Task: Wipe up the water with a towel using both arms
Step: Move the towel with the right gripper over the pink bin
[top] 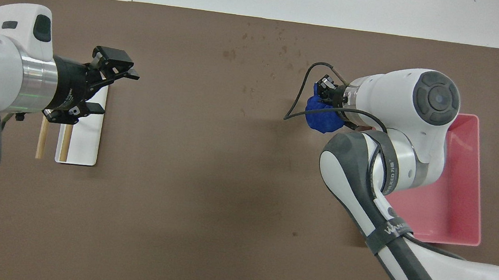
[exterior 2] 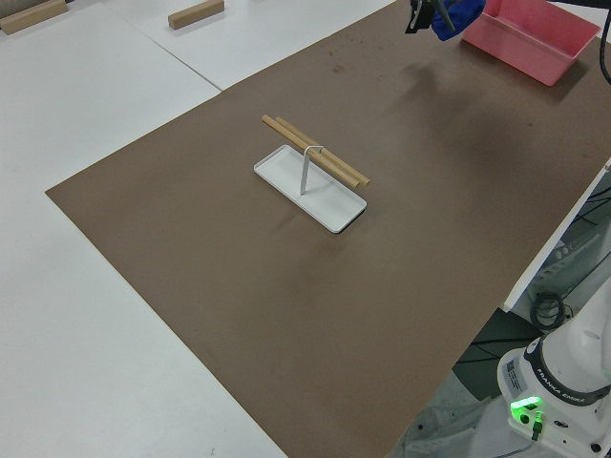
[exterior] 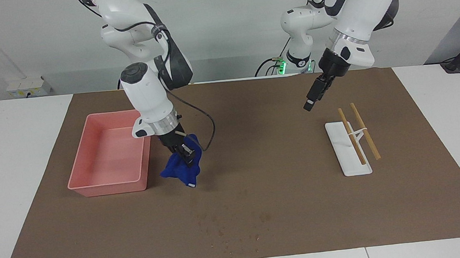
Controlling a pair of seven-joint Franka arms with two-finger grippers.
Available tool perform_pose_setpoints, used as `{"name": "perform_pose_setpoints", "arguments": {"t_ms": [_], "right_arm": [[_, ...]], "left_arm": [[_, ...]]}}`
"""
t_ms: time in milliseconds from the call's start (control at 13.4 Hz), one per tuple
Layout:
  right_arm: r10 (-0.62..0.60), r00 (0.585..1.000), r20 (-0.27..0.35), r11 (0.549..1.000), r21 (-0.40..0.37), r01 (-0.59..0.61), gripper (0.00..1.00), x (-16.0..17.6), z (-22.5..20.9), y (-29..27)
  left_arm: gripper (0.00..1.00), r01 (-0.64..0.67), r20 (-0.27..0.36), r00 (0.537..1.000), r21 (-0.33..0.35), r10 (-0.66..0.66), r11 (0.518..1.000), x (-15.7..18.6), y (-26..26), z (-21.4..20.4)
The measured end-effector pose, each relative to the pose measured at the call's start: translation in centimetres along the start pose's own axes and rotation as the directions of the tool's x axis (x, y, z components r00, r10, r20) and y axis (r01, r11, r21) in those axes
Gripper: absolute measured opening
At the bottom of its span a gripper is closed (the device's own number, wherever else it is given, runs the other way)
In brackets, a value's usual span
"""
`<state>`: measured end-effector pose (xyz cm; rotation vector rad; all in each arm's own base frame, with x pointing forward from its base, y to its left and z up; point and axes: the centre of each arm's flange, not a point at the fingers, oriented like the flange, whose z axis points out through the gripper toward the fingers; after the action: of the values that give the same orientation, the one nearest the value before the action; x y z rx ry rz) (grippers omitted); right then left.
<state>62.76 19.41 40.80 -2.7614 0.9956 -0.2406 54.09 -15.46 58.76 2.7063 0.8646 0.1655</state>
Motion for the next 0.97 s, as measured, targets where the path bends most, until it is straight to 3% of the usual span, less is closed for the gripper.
{"name": "perform_pose_setpoints", "arguments": {"t_ms": [149, 448, 598, 971], "right_arm": [[-0.120, 0.992, -0.038, 0.987, -0.112, 0.115, 0.17, 0.3, 2.8, 2.3], [-0.283, 0.959, -0.027, 0.928, -0.262, 0.266, 0.17, 0.4, 6.4, 6.5], [-0.308, 0.951, 0.008, 0.908, -0.298, 0.296, 0.17, -0.7, 8.0, 7.9], [-0.362, 0.928, 0.092, 0.858, -0.356, 0.370, 0.17, -5.1, 8.5, 8.4]], "left_arm": [[1.00, -0.177, -0.021, 0.983, 0.128, 0.182, 0.976, 1.5, -1.8, -1.5], [1.00, -0.483, 0.070, 0.873, 0.257, 0.483, 0.837, 5.0, -5.2, -5.7], [1.00, -0.532, 0.106, 0.845, 0.269, 0.524, 0.803, 5.6, -5.6, -6.0], [1.00, -0.551, 0.165, 0.835, 0.254, 0.525, 0.795, 7.8, -5.4, -5.6]]}}
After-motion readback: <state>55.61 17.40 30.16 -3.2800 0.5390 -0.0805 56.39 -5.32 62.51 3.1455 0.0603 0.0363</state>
